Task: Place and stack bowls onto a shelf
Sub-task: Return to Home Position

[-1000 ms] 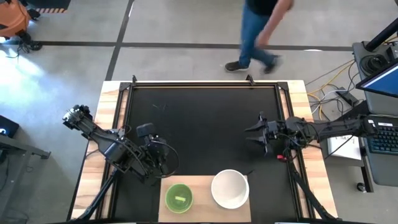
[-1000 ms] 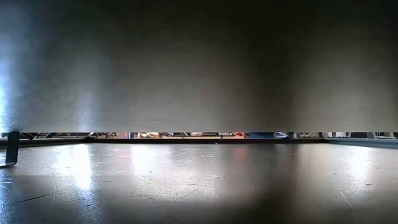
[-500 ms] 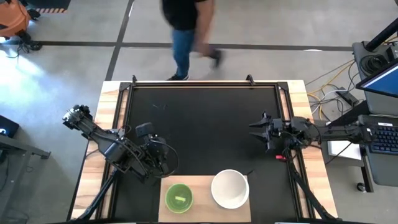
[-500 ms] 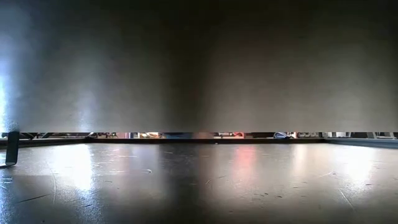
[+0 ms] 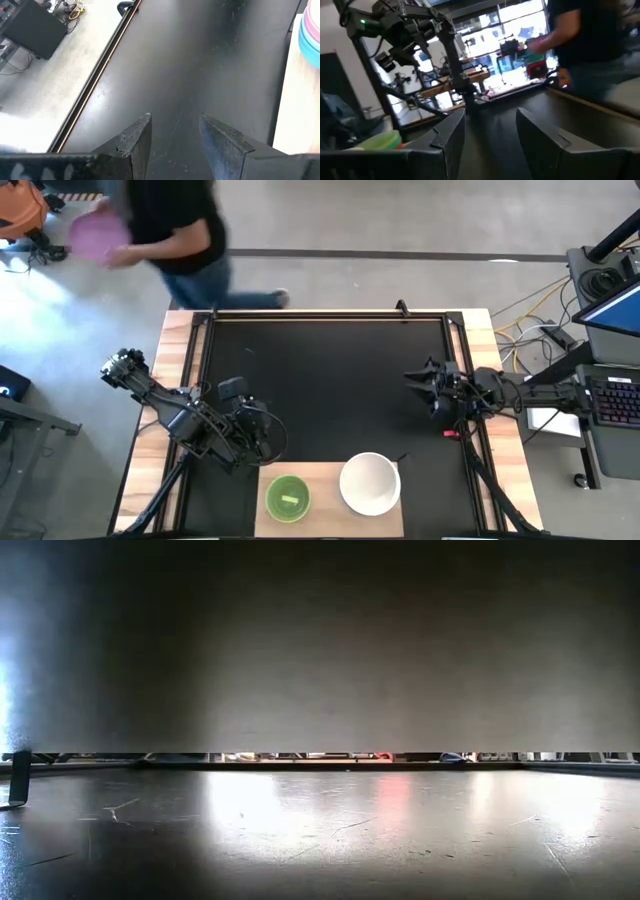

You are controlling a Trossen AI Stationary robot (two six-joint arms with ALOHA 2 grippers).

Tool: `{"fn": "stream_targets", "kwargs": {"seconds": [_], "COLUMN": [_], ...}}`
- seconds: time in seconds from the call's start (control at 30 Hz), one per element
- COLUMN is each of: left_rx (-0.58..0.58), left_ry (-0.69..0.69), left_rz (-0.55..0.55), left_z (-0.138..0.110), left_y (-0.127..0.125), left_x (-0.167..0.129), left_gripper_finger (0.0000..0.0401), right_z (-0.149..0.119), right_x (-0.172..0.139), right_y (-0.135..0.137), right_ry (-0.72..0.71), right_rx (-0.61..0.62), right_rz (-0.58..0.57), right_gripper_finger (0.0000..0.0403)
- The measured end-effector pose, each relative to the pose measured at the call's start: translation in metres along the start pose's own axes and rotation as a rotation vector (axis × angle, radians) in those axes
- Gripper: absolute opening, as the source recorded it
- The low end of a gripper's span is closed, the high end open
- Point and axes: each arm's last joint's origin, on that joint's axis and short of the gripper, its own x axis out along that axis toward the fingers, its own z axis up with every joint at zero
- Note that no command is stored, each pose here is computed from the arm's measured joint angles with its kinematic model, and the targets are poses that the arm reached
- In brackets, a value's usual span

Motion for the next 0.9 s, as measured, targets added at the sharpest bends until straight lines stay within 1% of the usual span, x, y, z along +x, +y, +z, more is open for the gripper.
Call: {"fn": "stream_targets", "kwargs": {"seconds": [0.07, 0.27, 0.37, 0.5, 0.63, 0.9], "left_rx": [0.001, 0.001, -0.004, 0.009, 0.058, 0.078], "left_ry": [0.000, 0.000, -0.004, -0.005, -0.010, -0.051], "left_rz": [0.000, 0.000, -0.003, -0.006, -0.009, -0.016], "left_z": [0.000, 0.000, 0.000, 0.001, 0.002, 0.015], "left_y": [0.000, 0.000, 0.000, -0.001, -0.001, 0.001], "left_x": [0.000, 0.000, 0.000, 0.000, 0.001, 0.012], "left_gripper_finger": [0.0149, 0.0149, 0.0149, 0.0149, 0.0149, 0.0149], "right_z": [0.001, 0.002, 0.002, 0.003, 0.003, 0.003], "right_x": [0.000, -0.001, -0.001, -0.001, -0.001, -0.001], "right_y": [-0.001, -0.006, -0.008, -0.008, -0.008, -0.008], "right_ry": [-0.011, -0.063, -0.077, -0.077, -0.077, -0.077], "right_rx": [-0.028, -0.039, -0.040, -0.040, -0.040, -0.039], "right_rz": [-0.030, -0.225, -0.277, -0.277, -0.277, -0.277], "right_gripper_finger": [0.0166, 0.0166, 0.0166, 0.0166, 0.0166, 0.0166]}}
